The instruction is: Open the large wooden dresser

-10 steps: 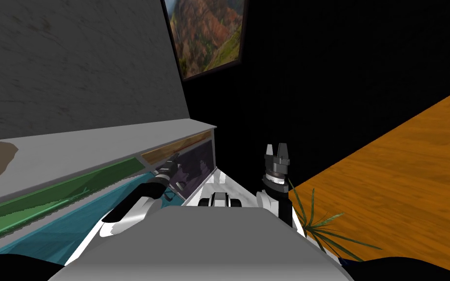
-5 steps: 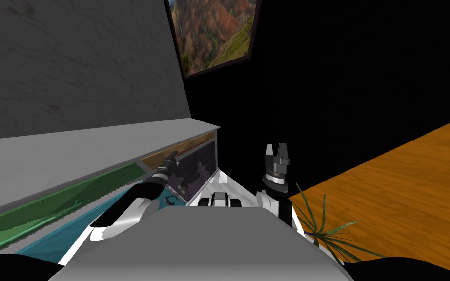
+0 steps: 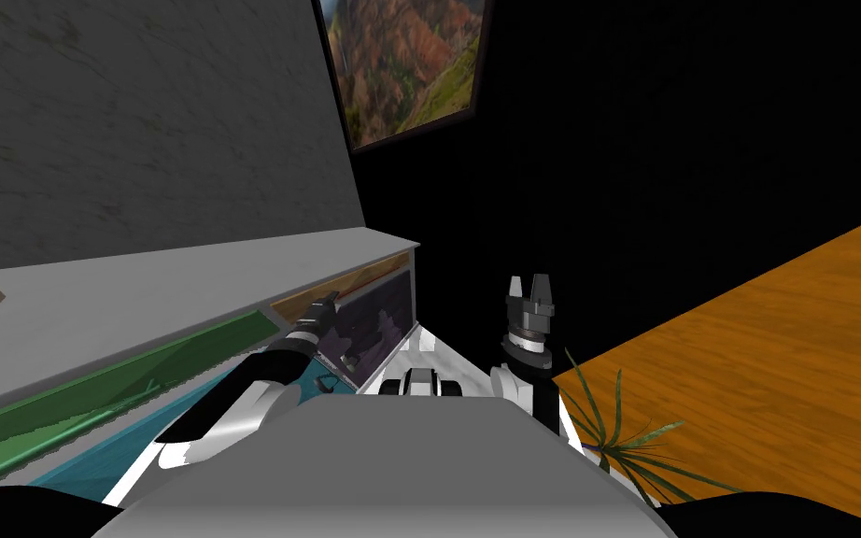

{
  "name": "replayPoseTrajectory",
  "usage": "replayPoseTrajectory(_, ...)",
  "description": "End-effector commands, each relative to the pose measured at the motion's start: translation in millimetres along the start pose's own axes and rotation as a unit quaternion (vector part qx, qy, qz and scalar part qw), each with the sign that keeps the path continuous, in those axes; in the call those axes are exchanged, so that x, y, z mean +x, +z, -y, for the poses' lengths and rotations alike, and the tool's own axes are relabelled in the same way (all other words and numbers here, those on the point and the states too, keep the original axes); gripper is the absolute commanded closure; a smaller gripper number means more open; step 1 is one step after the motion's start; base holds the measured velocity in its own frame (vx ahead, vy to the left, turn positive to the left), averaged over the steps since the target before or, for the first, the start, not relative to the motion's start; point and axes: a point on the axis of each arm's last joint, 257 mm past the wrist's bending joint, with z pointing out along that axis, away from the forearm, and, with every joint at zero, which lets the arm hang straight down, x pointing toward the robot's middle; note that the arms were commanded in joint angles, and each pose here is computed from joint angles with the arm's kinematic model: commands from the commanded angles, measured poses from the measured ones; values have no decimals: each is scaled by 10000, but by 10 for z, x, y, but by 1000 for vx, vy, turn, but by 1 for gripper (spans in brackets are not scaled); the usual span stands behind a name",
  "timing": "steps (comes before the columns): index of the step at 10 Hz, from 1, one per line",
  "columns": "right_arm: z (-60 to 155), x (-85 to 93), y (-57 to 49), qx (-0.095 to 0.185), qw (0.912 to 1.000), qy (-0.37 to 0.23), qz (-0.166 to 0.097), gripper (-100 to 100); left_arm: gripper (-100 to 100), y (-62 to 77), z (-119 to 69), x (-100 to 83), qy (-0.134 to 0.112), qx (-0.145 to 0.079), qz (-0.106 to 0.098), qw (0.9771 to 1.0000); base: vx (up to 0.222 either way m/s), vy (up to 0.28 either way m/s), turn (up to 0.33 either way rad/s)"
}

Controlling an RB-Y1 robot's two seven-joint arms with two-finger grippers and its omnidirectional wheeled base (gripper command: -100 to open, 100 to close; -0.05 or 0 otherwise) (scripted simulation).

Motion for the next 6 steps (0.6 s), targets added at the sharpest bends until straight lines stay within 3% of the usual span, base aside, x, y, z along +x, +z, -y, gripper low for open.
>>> replayPoseTrajectory(1, 0, 0, 0, 0, 10000, 1, 1, 0, 100, -39, 28, 9, 4, 4, -12, 10000, -106, -159, 17)
replayPoseTrajectory(4, 0, 1, 1, -1, 10000, 2, 2, 0, 100, -60, 45, 13, 6, 5, -19, 10000, -92, -155, 11)
replayPoseTrajectory(5, 0, 0, 0, -1, 10000, 1, 1, 0, -100, -29, -125, 7, -17, -156, -12, 9999, -11, -19, 0)
replayPoseTrajectory(6, 0, 0, 0, 0, 10000, 0, 0, 0, -100, -10, -229, 4, -32, -251, -7, 9997, 2, 5, -1)
